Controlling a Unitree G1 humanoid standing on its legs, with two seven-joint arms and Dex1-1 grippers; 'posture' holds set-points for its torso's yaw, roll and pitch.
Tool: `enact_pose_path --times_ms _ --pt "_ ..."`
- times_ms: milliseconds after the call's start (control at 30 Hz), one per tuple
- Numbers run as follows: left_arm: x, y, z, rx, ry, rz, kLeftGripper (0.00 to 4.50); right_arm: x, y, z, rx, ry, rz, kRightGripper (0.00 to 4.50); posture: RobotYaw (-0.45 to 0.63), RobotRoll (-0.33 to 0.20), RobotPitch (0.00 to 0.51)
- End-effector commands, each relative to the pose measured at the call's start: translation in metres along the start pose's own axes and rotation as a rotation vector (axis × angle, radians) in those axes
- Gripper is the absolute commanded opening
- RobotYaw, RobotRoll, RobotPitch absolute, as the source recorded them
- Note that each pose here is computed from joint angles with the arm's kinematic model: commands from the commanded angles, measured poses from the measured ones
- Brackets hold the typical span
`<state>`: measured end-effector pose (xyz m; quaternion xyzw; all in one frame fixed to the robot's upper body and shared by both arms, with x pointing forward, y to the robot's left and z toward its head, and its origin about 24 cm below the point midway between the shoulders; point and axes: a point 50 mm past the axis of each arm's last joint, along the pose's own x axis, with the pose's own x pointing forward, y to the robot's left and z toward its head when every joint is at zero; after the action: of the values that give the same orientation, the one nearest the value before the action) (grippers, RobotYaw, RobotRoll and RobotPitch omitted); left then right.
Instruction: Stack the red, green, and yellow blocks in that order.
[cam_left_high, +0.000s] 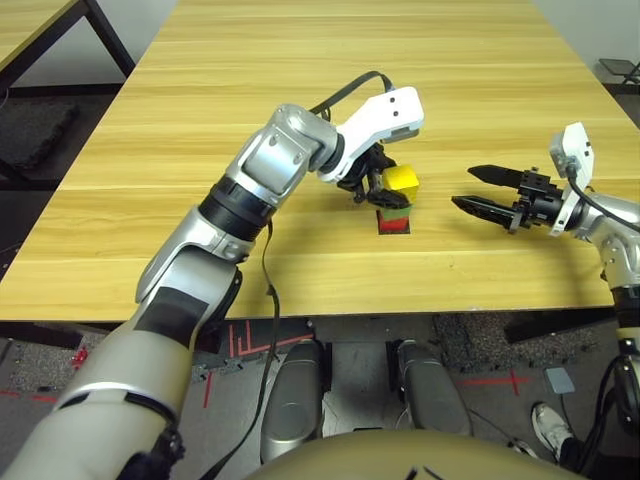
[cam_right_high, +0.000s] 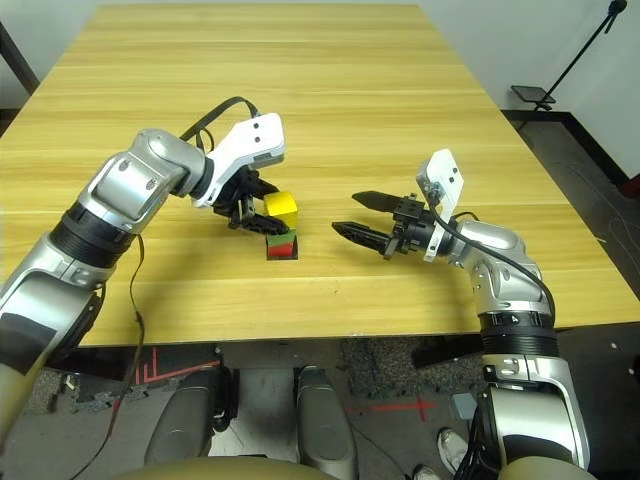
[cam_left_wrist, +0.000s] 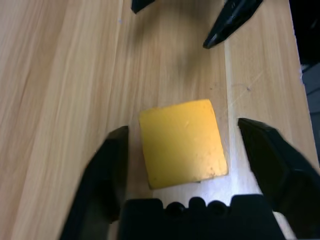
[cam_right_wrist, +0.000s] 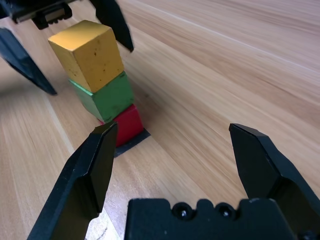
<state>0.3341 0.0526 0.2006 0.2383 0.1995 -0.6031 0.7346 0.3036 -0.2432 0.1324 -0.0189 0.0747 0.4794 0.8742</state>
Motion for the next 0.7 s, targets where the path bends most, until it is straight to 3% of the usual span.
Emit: enact_pose_path --times_ms 33,167,300,367,467,567,700 --pt "-0.021 0.002 0.021 0.001 -0.102 0.067 4.46 -0.008 -0.006 0.005 -0.011 -0.01 -0.033 4.5 0.11 -0.066 0.1" --pt "-0.062 0.005 0.032 -0.082 -0.286 0.202 4.46 -0.014 -0.015 0.014 0.003 -0.047 -0.069 4.5 0.12 -0.08 0.092" --pt "-0.112 0.015 0.013 -0.225 -0.471 0.493 4.46 -0.028 -0.032 0.018 0.024 -0.098 -0.211 4.5 0.14 -0.094 0.088" --pt "-0.132 0.024 -0.013 -0.326 -0.554 0.708 4.46 -0.038 -0.047 0.015 0.043 -0.138 -0.354 4.5 0.15 -0.097 0.09" --pt "-0.158 0.024 -0.081 -0.442 -0.591 1.065 4.46 -0.058 -0.069 0.005 0.058 -0.212 -0.647 4.5 0.16 -0.1 0.093" --pt "-0.159 0.015 -0.128 -0.494 -0.562 1.251 4.46 -0.078 -0.079 -0.007 0.062 -0.229 -0.839 4.5 0.14 -0.102 0.099" --pt "-0.146 -0.001 -0.169 -0.502 -0.501 1.349 4.46 -0.1 -0.079 -0.028 0.067 -0.206 -0.996 4.5 0.14 -0.108 0.101"
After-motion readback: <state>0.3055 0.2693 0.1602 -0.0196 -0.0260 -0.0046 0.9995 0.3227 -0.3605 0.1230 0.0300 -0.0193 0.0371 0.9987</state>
